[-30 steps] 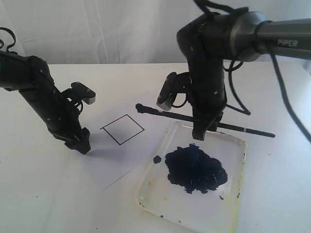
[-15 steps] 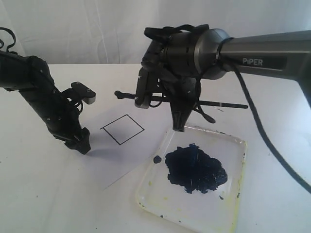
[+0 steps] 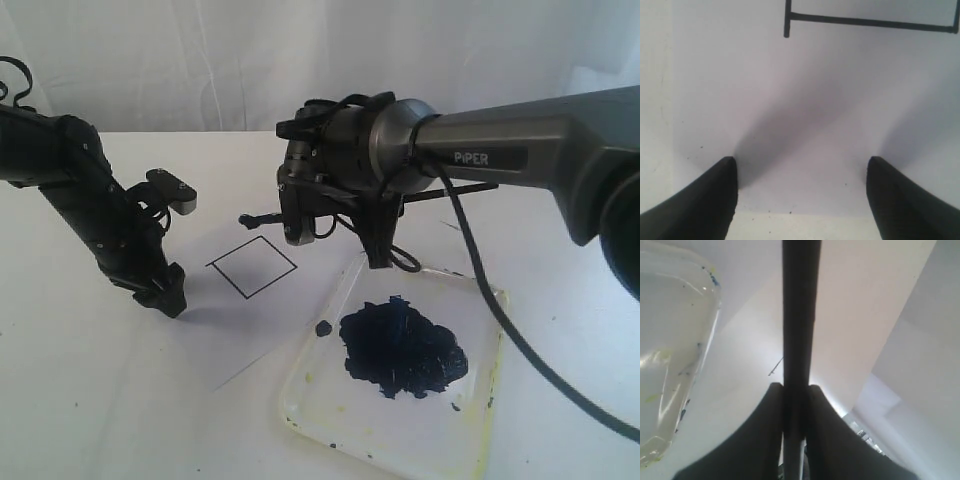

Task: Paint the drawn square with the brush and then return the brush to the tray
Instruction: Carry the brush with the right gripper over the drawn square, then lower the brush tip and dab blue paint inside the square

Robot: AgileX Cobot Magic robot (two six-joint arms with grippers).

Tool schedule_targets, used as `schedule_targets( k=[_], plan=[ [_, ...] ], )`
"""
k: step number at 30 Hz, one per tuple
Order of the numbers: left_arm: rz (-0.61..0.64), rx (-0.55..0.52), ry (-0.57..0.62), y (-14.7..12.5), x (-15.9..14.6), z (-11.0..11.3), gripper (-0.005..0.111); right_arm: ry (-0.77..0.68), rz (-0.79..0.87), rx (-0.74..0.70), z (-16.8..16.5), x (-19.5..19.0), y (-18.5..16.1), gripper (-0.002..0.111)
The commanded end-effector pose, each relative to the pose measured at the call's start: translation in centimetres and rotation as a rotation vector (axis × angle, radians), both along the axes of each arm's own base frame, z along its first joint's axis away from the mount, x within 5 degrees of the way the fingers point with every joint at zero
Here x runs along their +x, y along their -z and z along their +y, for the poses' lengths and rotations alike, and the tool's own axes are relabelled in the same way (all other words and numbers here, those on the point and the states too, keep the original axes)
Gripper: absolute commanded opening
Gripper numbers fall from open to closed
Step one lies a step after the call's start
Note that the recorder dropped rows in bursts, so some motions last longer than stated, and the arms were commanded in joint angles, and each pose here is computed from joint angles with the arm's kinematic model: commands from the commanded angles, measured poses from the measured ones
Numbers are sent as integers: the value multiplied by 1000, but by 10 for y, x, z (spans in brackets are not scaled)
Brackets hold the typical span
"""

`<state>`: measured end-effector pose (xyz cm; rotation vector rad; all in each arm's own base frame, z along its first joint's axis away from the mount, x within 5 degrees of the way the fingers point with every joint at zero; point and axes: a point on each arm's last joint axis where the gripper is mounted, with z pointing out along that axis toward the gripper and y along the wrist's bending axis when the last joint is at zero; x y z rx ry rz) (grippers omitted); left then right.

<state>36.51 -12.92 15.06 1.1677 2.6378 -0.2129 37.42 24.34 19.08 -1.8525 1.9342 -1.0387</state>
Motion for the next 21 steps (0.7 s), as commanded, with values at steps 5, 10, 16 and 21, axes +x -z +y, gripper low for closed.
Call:
schedule_targets(
  k=[5,10,16,21],
  plan=[
    [77,6,5,8,-8,-1,74,-145,-76,-39,16,3,0,0],
    [77,6,5,8,-8,-1,74,-227,-130,-71,24,4,-4,0],
    [77,6,5,8,-8,-1,74,-291,-98,-221,23,9,15,0],
    [76,7,6,8,-8,-1,74,-333,-101,-185,29,9,17,0]
  ],
)
